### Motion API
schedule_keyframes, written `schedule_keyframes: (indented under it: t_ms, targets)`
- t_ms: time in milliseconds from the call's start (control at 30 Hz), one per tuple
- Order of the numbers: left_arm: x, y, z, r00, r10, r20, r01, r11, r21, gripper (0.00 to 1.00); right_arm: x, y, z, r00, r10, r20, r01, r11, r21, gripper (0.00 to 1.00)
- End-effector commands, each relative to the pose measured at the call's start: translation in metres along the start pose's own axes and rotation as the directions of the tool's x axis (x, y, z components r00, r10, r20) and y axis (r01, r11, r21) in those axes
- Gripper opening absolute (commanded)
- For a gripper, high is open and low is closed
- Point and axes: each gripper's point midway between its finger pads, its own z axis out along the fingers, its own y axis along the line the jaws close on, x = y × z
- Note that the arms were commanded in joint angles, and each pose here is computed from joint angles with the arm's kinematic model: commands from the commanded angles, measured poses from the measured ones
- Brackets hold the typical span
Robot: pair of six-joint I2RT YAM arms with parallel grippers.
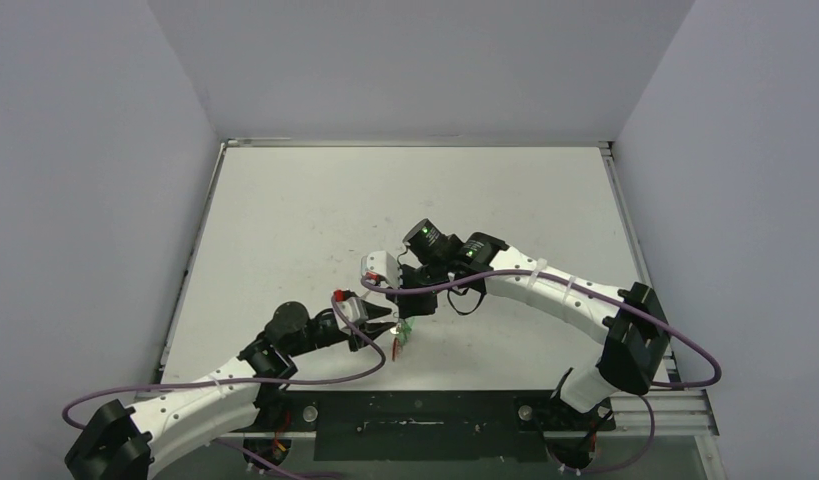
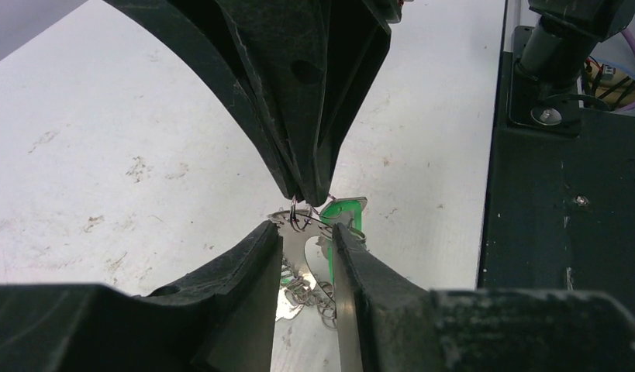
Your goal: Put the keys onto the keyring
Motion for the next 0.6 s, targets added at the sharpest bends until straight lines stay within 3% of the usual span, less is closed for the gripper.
schedule_keyframes:
  t_ms: [0, 100, 400, 500, 567]
  targets:
    - [-0.0143, -0.0025, 0.0042, 0.999, 0.02, 0.044, -0.021, 0.999, 0.025, 0.27, -0.0211, 0.0037, -0.0111, 0.995, -0.056, 0.079, 0.057, 0.998, 0.0, 0.0]
    - [-0.0151, -0.0024, 0.0055, 0.999, 0.021, 0.049, -0.022, 0.999, 0.026, 0.22, -0.0241, 0.0065, -0.0099, 0.994, -0.064, 0.088, 0.065, 0.998, -0.013, 0.0]
    - [-0.0198, 0.0, 0.0073, 0.997, 0.025, 0.07, -0.026, 1.0, 0.016, 0.23, -0.0245, 0.0097, -0.0045, 0.994, -0.066, 0.082, 0.069, 0.997, -0.04, 0.0]
    - [-0.019, -0.0001, 0.0079, 0.997, 0.024, 0.068, -0.026, 0.999, 0.019, 0.14, -0.0254, 0.0092, -0.0045, 0.994, -0.067, 0.083, 0.071, 0.997, -0.039, 0.0]
    - [-0.0183, -0.0002, 0.0084, 0.998, 0.024, 0.066, -0.025, 0.999, 0.02, 0.03, -0.0261, 0.0086, -0.005, 0.994, -0.069, 0.084, 0.072, 0.997, -0.036, 0.0]
